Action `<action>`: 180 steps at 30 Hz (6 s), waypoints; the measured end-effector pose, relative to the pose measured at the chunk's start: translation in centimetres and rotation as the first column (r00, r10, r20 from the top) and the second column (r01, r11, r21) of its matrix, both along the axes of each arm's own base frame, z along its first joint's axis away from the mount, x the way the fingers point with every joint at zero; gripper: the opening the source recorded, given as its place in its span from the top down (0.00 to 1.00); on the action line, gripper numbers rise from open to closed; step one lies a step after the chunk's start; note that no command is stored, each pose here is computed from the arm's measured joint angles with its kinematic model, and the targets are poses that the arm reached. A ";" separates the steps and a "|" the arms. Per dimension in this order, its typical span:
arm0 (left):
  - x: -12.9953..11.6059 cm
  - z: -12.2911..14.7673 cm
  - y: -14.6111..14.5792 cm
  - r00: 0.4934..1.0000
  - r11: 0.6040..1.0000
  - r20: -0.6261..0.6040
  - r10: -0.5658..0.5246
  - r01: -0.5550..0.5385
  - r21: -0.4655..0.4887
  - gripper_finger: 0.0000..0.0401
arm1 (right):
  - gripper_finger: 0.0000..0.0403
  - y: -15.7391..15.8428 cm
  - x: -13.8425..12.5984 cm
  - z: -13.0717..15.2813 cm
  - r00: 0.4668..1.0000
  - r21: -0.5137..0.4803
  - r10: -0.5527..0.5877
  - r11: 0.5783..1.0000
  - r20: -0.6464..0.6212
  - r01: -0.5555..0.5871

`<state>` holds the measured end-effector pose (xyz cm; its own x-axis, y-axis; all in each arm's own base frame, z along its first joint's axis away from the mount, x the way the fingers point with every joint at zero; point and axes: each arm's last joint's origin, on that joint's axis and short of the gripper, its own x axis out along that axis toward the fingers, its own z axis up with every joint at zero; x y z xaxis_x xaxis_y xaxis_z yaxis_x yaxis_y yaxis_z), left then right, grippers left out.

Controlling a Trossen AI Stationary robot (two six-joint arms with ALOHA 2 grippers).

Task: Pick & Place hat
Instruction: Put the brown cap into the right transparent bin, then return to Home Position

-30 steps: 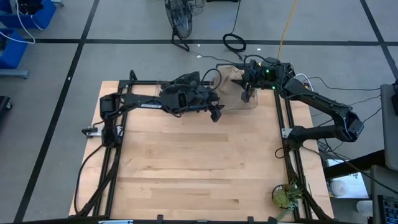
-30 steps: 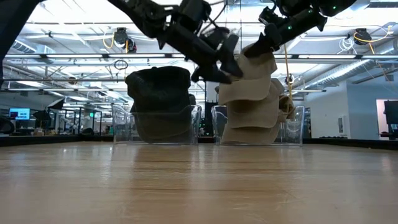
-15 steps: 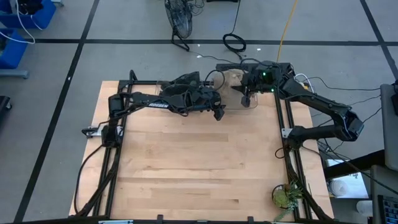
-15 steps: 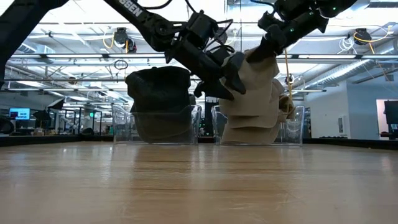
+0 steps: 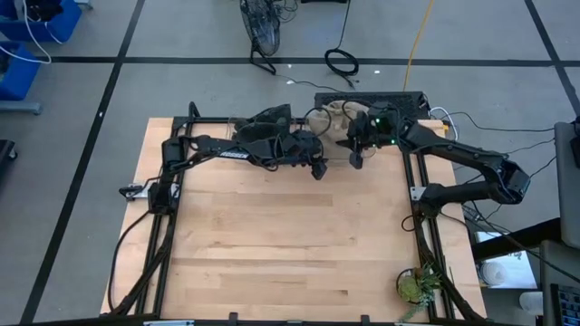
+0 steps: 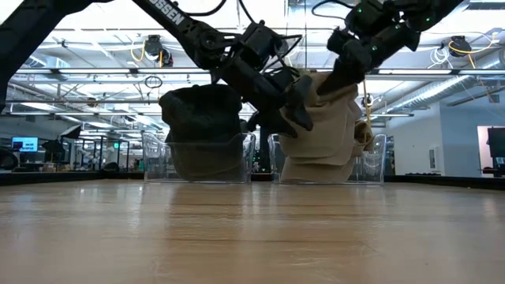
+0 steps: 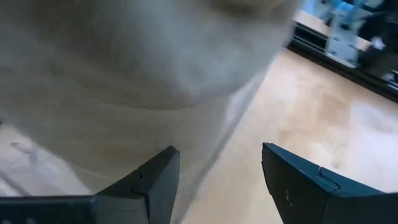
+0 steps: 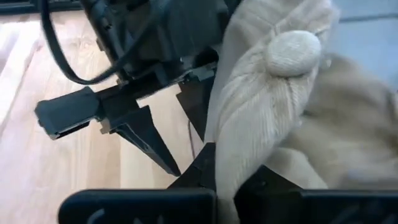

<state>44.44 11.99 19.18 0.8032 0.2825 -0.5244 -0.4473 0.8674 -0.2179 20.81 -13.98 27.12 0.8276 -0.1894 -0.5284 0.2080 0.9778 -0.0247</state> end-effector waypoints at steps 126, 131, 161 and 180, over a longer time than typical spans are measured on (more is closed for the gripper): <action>-34.5 -2.2 -11.7 0.753 0.863 0.440 -0.488 0.344 0.369 1.00 | 1.00 9.5 2.7 0.0 0.935 0.158 -0.169 0.980 0.311 0.125; -34.5 -2.4 -11.7 0.767 0.858 0.412 -0.493 0.351 0.374 1.00 | 1.00 9.6 2.6 -0.6 0.938 0.166 -0.172 0.978 0.302 0.126; -34.2 -2.5 -11.8 0.756 0.861 0.421 -0.501 0.386 0.331 0.90 | 1.00 13.4 -7.4 -10.2 0.825 0.132 0.035 0.982 0.565 -0.132; -34.2 -2.5 -11.8 0.756 0.861 0.421 -0.501 0.386 0.331 0.90 | 1.00 14.2 -10.1 -10.1 0.821 -0.080 0.217 0.975 0.529 -0.206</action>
